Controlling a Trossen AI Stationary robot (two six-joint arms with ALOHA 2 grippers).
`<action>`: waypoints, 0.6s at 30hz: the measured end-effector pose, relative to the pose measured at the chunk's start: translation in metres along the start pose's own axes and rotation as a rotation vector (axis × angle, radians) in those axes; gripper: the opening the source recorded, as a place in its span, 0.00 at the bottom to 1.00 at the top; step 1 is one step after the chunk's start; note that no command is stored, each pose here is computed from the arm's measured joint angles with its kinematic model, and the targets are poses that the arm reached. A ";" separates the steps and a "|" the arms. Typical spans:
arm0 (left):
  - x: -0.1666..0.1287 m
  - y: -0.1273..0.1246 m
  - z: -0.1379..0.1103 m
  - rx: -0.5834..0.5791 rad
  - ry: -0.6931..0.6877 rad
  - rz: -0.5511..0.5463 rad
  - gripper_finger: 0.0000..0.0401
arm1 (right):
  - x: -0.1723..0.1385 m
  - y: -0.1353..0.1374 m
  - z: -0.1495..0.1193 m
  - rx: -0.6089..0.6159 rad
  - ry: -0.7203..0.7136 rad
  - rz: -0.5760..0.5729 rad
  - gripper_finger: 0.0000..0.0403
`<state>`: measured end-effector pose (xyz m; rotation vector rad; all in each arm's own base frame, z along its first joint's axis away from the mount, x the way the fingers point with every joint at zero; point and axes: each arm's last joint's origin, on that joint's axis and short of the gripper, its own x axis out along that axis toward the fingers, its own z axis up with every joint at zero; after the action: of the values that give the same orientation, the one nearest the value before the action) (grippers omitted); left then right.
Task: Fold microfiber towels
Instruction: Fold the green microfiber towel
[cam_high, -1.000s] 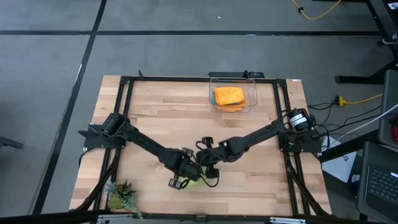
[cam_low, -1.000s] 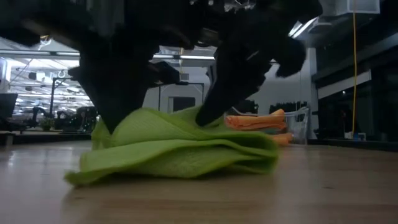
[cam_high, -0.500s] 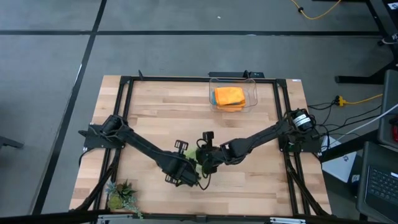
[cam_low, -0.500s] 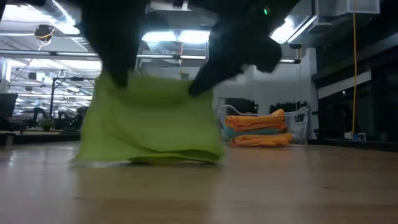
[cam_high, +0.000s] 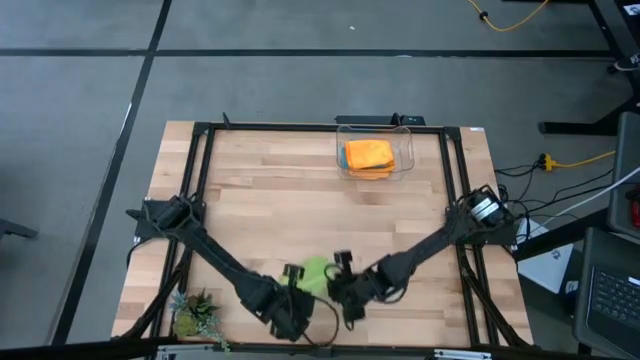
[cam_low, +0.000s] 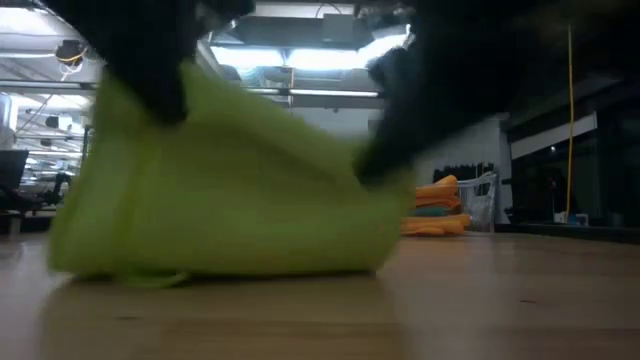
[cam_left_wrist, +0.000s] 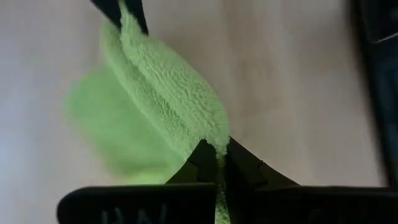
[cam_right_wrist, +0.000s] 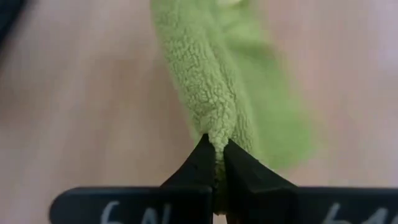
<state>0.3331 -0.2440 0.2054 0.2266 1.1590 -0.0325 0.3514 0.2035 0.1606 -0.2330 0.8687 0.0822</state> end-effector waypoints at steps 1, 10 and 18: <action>0.007 -0.007 -0.003 0.005 -0.016 -0.031 0.00 | 0.003 0.008 -0.005 0.011 0.010 0.049 0.02; 0.019 -0.033 -0.004 -0.061 -0.095 -0.177 0.00 | -0.004 0.043 -0.005 0.068 -0.041 0.317 0.02; 0.020 -0.030 0.000 -0.078 -0.115 -0.175 0.00 | 0.001 0.029 -0.003 0.104 -0.036 0.225 0.02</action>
<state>0.3368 -0.2715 0.1820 0.0530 1.0602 -0.1530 0.3449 0.2312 0.1528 -0.0353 0.8588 0.2497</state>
